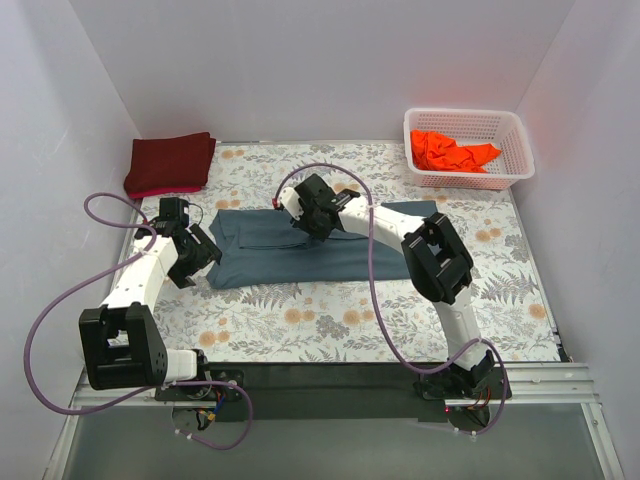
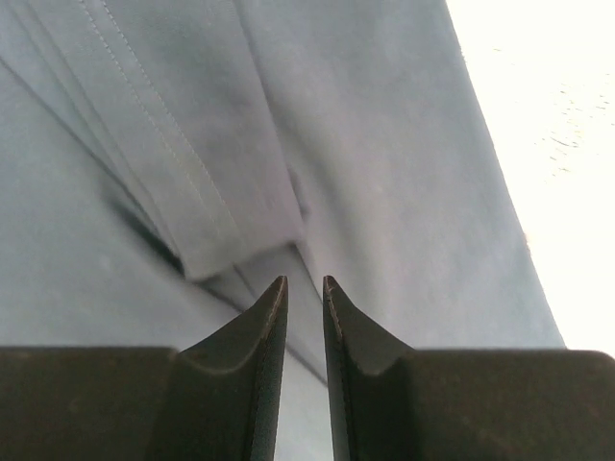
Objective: Fold and stack the t-shirts
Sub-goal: Fold the tshirt
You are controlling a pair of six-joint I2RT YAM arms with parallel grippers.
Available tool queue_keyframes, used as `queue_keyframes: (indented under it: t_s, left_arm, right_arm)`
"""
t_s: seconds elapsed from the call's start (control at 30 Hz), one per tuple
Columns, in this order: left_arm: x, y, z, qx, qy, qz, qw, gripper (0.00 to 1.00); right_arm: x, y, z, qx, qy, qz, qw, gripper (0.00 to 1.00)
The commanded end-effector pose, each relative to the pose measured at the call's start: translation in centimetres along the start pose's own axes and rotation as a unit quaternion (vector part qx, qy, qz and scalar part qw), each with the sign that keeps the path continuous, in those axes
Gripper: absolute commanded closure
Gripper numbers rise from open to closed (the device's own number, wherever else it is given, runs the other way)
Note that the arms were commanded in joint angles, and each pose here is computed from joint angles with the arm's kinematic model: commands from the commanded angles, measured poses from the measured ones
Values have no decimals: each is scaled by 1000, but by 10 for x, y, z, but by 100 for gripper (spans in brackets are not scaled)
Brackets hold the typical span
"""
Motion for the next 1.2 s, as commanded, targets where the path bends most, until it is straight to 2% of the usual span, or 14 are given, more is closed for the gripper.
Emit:
queue_keyframes:
  t_s: [0.0,0.43,0.67,0.8,1.17]
  left_arm:
    - [-4,16,3,-18,-4,-23,1000,26]
    - [-3,15,0,-13,-5,-21,1000,26]
    - [-4,15,1,-13,-5,-20,1000,26]
    - [-4,13,1,-12,-4,-19,1000,26]
    - [-3,13,-1,-11,-4,-20,1000,26]
  right_arm:
    - [0,-10,9,-10,-3,5,1000,72]
    - [3,-29,6,-2,-2,18,1000,74]
    - [3,-25,13,-13,-1,18,1000,87]
    - [3,-20,15,-18,-1,20,1000,99]
    - [12,-10,12,-17,5,27,999,99]
Point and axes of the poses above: each gripper's point midway between its finger pads, its own y axis back along the fingers, its own x axis along the line the jaws close on, z = x × y, the point moved 8 cm from there along y, back along the fingers, and after that the axes turned 12 degrees about -y, right-handed, at the moved point
